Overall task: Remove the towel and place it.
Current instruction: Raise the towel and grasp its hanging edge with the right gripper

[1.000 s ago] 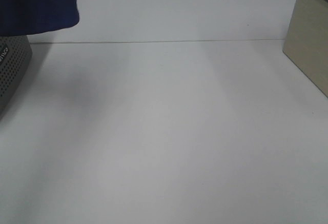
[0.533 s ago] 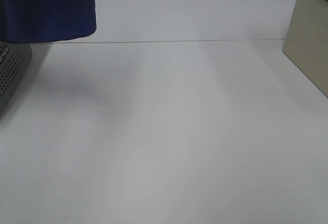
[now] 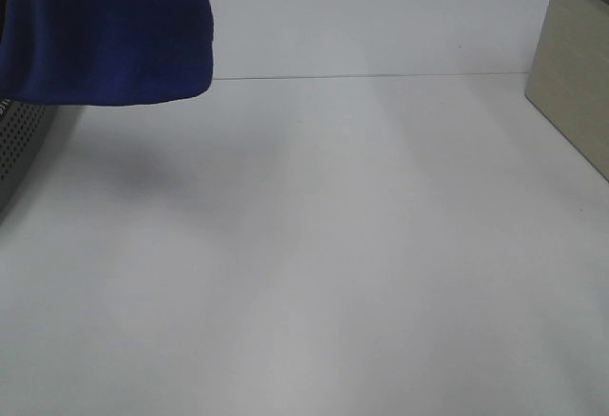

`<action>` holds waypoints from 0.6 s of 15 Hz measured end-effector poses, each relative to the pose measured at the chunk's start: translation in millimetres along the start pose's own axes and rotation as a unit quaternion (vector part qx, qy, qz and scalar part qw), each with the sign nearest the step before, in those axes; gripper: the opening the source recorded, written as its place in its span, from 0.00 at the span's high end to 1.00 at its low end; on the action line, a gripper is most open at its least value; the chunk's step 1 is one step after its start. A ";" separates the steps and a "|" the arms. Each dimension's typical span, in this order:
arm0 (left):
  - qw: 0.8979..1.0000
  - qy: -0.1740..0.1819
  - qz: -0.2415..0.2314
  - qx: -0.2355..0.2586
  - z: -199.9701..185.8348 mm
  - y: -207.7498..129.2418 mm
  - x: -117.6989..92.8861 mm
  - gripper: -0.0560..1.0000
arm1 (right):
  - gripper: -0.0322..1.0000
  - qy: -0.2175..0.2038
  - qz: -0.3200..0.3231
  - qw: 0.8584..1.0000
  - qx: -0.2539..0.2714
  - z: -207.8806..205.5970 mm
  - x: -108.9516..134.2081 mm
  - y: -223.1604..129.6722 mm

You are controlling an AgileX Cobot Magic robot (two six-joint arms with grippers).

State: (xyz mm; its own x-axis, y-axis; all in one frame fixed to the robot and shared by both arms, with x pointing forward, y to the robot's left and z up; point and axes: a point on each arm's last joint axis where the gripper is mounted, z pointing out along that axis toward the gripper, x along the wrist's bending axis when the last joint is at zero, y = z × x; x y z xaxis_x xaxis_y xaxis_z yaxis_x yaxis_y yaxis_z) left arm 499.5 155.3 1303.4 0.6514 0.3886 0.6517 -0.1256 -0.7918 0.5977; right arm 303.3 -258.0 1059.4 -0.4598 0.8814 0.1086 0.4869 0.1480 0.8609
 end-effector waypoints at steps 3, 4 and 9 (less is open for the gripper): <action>0.999 -0.051 -0.014 0.002 -0.4 -0.2 -9.3 0.95 | 0.27 0.104 -0.047 0.993 -0.033 42.7 -9.5 26.7; 0.998 -0.062 -0.016 0.004 -0.6 -0.5 -11.3 0.95 | 0.27 0.136 -0.054 0.988 -0.048 55.2 -12.2 32.4; 0.996 -0.087 0.012 -0.029 -1.3 5.0 -15.9 0.95 | 0.27 0.311 -0.074 0.936 -0.149 121.9 -28.7 48.6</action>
State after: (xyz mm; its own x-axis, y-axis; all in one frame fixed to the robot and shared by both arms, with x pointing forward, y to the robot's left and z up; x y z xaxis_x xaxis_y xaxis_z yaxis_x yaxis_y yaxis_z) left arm 487.5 145.7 1296.6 0.7668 0.2792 0.5780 -0.1815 -0.7693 0.6125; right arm 430.7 -221.4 1037.5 -0.8943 0.4153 0.1665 0.1985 0.0348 0.9795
